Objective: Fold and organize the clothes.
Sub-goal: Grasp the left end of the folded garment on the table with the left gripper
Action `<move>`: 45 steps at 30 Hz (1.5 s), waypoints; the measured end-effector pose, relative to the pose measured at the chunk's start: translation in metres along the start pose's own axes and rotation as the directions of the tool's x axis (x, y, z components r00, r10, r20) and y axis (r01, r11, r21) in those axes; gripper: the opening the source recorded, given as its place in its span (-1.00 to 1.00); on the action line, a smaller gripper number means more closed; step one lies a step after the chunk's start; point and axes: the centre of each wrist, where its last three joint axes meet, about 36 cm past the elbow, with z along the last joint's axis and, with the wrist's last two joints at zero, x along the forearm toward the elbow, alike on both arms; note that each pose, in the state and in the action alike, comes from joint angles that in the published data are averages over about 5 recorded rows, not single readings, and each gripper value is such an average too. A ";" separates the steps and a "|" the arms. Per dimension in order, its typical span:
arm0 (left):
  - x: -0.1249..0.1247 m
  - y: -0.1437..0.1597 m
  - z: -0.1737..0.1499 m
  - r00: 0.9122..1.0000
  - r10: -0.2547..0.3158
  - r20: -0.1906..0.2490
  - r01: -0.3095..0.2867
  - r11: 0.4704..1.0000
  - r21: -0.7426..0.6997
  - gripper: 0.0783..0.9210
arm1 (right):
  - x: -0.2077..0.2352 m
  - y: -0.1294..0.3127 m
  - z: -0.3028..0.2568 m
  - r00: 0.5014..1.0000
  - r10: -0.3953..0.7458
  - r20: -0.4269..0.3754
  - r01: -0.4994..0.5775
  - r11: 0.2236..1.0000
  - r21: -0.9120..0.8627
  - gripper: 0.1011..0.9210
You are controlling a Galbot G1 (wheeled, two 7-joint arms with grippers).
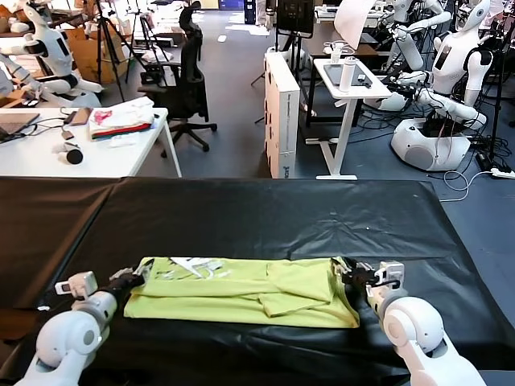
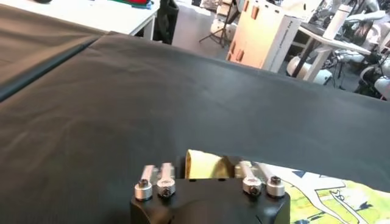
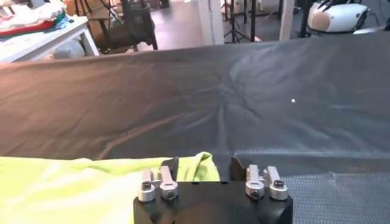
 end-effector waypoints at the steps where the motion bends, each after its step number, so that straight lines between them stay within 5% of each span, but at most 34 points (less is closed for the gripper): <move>1: 0.000 0.000 0.000 1.000 0.000 0.000 0.000 1.000 0.000 -0.68 | 0.000 0.000 0.001 1.000 0.002 0.004 -0.002 1.000 -0.003 -0.91; 17: 0.001 0.009 -0.003 1.000 -0.019 0.016 0.019 1.000 0.011 -0.80 | -0.002 0.000 0.008 0.998 0.015 0.065 -0.011 0.998 -0.065 -0.90; 20: 0.001 0.009 -0.002 1.000 -0.017 0.025 0.016 1.000 0.011 -0.79 | 0.002 -0.001 0.009 0.994 -0.032 0.107 0.039 0.997 -0.064 -0.68; 23: 0.001 0.008 -0.002 0.999 -0.010 0.042 0.009 1.000 0.009 -0.59 | 0.008 -0.002 0.009 0.981 -0.082 0.173 0.091 0.995 -0.043 -0.24; 31: 0.003 0.015 -0.010 0.997 -0.056 0.053 0.056 0.998 -0.008 0.58 | 0.034 -0.011 0.010 0.908 -0.190 0.373 0.176 0.982 0.071 0.86; 34: 0.009 0.023 -0.017 0.998 -0.044 0.048 0.044 0.999 0.002 0.88 | 0.046 -0.018 0.018 0.865 -0.242 0.439 0.196 0.969 0.148 0.95; 39: 0.025 0.050 -0.031 0.997 0.080 -0.014 -0.079 0.996 0.046 0.96 | 0.065 -0.030 0.042 0.781 -0.334 0.528 0.209 0.936 0.282 0.97; 45: 0.040 0.086 -0.064 0.967 0.216 -0.136 -0.193 0.967 0.165 0.97 | 0.090 -0.041 0.067 0.722 -0.386 0.574 0.205 0.912 0.355 0.97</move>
